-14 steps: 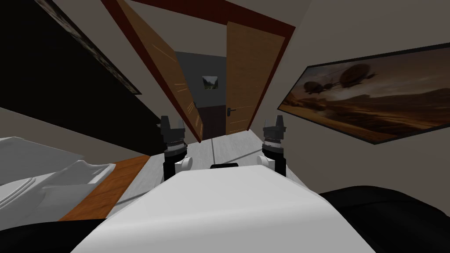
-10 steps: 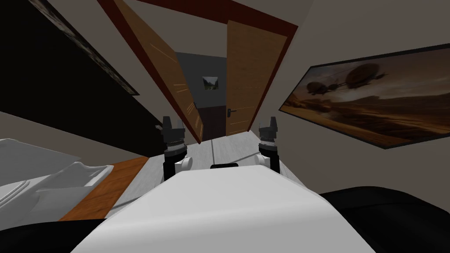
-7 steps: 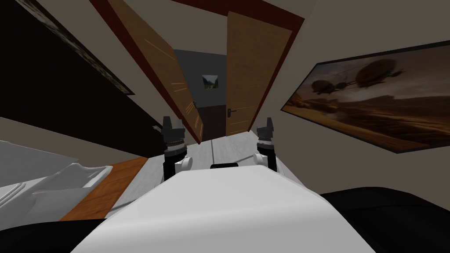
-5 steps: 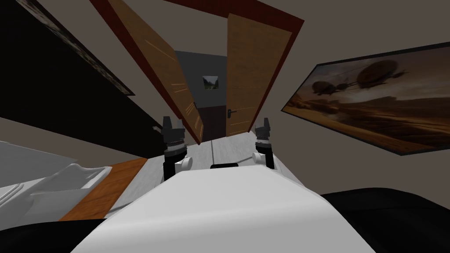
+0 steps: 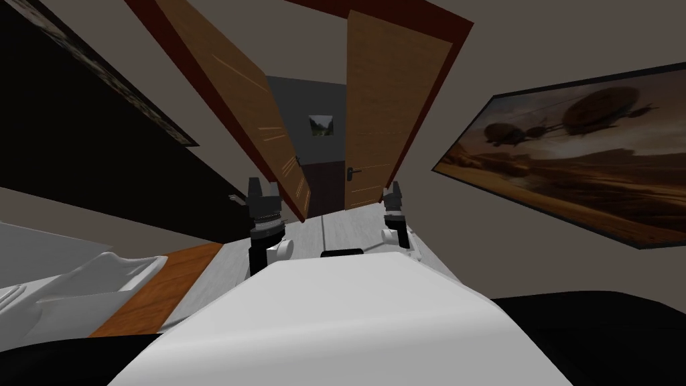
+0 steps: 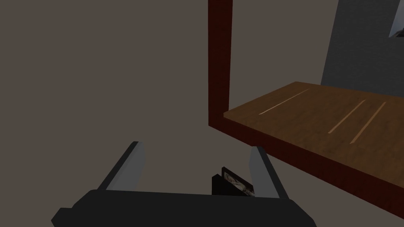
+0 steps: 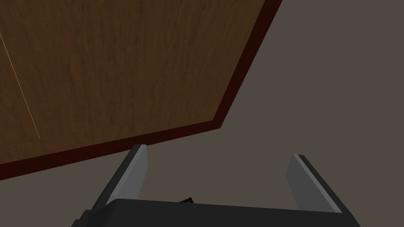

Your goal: Push the door open

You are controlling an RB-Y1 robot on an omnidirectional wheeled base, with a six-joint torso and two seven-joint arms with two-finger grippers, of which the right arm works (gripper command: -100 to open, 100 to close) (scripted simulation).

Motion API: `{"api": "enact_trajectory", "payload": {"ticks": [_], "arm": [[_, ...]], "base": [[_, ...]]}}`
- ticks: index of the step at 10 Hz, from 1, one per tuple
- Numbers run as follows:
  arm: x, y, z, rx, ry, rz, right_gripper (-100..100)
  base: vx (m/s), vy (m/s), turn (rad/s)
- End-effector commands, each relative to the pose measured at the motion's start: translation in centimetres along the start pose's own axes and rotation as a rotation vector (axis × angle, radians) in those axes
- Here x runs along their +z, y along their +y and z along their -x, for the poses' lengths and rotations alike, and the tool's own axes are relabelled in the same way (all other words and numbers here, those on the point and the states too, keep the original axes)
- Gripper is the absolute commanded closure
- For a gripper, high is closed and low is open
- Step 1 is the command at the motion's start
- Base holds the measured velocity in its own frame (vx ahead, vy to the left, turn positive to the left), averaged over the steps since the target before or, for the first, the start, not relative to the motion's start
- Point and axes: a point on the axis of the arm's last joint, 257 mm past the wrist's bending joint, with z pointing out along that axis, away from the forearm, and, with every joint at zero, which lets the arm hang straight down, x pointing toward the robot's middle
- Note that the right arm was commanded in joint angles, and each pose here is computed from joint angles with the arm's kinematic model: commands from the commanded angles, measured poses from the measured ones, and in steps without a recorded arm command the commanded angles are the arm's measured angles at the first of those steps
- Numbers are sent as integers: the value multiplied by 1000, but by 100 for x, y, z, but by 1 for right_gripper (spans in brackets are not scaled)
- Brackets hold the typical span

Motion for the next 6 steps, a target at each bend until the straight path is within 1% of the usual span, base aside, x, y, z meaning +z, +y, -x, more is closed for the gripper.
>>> {"api": "enact_trajectory", "payload": {"ticks": [1,2,4,5,6], "arm": [[25,-143,-63,13,18,-17,-100],[6,-201,-61,13,17,-29,-100],[78,-374,-146,29,42,-47,-100],[45,-460,-143,29,41,-66,-100],[85,-541,-187,37,54,-74,-100]], "base": [[75,-12,16],[55,-10,8],[63,-16,12],[55,-18,11],[53,-10,9]]}}
